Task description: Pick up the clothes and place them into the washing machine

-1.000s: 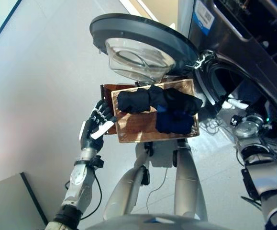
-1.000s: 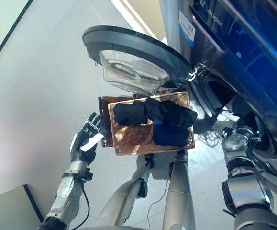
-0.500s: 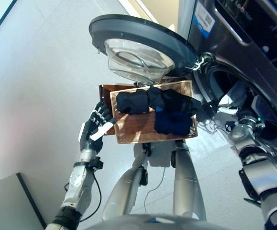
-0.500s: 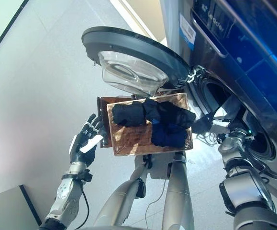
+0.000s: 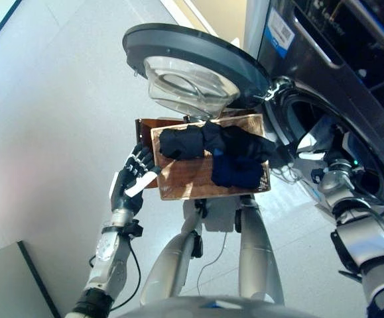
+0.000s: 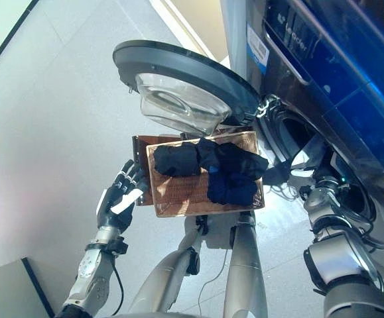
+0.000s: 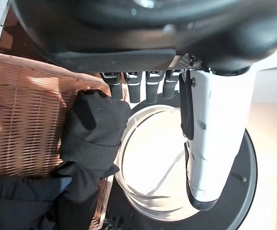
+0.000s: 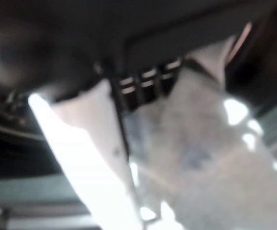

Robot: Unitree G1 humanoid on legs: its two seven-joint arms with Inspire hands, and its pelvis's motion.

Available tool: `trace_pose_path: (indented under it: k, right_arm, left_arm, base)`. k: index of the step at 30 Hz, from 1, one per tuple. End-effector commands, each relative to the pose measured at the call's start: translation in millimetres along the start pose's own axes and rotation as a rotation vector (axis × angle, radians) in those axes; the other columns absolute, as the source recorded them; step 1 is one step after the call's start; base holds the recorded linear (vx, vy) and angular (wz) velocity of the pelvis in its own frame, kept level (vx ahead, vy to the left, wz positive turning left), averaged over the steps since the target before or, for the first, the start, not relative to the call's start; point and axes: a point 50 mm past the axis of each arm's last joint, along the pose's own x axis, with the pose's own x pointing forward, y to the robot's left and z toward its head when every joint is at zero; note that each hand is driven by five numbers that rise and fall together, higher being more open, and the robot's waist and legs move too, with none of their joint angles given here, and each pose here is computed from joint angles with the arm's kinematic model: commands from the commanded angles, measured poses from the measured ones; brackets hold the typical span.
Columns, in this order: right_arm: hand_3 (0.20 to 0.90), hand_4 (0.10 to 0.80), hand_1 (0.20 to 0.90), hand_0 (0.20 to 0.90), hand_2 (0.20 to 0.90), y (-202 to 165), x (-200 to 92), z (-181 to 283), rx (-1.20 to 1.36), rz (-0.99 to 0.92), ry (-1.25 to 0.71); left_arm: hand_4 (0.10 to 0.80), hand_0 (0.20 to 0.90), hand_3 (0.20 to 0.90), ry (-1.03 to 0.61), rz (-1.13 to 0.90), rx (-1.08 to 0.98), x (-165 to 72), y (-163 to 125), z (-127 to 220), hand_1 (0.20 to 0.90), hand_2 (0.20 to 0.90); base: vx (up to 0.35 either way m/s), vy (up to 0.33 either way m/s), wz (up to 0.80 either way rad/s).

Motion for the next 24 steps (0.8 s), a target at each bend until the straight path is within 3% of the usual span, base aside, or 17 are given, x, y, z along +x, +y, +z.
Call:
trace_pose_path:
  k: [1,16,23,24]
  right_arm:
    - [0.9,0.8,0.9,0.9,0.9,10,-2,12,-0.115,0.094,-0.1]
    - [0.9,0.8,0.9,0.9,0.9,20,-7,-1,-0.325,0.121,-0.043]
    - [0.9,0.8,0.9,0.9,0.9,20,-5,10,-0.494,0.132,-0.162]
    - [0.842,0.759,0.842,0.842,0.842,19,-4,13,-0.535,0.14,-0.186]
  left_arm:
    - [0.8,0.9,0.9,-0.128,0.014,0.038,2,12,25,0.9,0.9]
    - [0.8,0.9,0.9,-0.123,-0.003,0.042,7,2,22,0.9,0.9]
    - [0.8,0.9,0.9,-0.118,0.006,0.077,6,6,23,0.9,0.9]
    - [0.8,0.9,0.9,-0.119,0.004,0.08,6,7,24,0.9,0.9]
  base:
    - [0.0,0.0,0.0]
    - [0.0,0.0,0.0]
    - [0.0,0.0,0.0]
    - [0.0,0.0,0.0]
